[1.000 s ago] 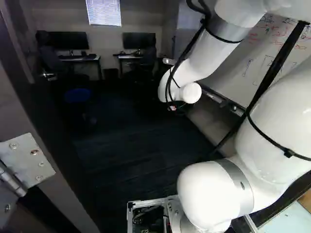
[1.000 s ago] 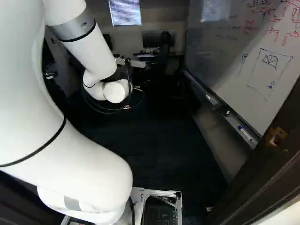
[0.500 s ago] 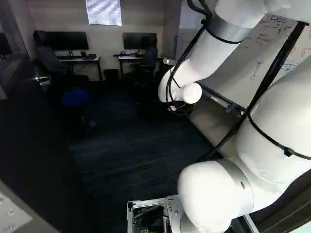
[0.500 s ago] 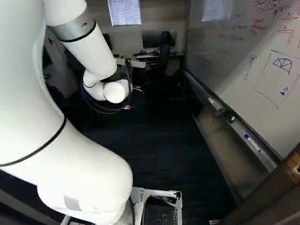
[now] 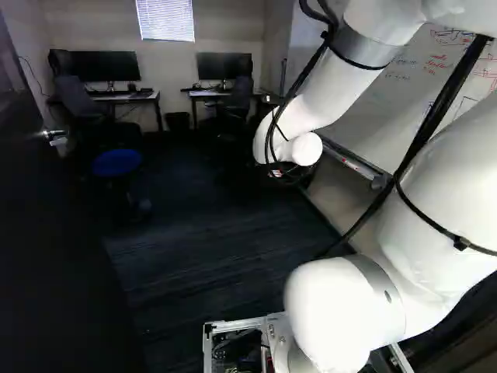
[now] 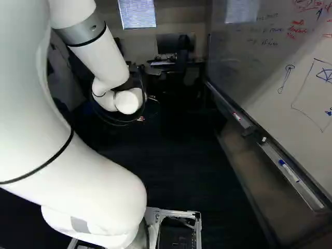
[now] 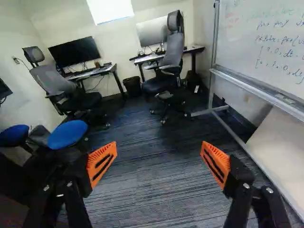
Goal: Open the door and move inside
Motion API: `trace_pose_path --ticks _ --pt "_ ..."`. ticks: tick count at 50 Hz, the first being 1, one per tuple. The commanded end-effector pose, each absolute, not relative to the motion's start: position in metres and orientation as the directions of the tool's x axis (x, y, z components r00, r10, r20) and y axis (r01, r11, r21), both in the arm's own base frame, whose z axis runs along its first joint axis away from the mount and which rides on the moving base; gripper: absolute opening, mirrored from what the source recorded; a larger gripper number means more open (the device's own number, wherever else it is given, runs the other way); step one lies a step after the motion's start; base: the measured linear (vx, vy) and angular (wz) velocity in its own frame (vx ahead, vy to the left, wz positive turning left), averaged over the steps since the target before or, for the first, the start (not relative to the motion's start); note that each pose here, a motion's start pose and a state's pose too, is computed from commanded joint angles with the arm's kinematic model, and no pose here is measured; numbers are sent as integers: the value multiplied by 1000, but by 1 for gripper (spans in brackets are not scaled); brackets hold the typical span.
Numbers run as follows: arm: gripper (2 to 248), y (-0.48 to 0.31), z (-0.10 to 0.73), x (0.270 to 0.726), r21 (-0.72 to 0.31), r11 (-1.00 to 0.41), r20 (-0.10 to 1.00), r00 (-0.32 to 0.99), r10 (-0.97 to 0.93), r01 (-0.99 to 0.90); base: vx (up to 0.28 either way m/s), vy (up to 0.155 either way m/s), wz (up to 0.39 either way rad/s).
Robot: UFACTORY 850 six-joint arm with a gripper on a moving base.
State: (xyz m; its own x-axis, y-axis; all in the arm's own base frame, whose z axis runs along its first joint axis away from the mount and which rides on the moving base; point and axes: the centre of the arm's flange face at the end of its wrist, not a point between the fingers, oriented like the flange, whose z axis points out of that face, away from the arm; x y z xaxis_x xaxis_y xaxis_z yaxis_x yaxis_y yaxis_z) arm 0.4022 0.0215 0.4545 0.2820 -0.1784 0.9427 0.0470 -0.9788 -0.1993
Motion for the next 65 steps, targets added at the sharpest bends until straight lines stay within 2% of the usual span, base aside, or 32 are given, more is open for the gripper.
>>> trace_pose_path --ticks 65 --pt "247 22 455 402 -199 -979 943 282 -178 47 154 5 7"
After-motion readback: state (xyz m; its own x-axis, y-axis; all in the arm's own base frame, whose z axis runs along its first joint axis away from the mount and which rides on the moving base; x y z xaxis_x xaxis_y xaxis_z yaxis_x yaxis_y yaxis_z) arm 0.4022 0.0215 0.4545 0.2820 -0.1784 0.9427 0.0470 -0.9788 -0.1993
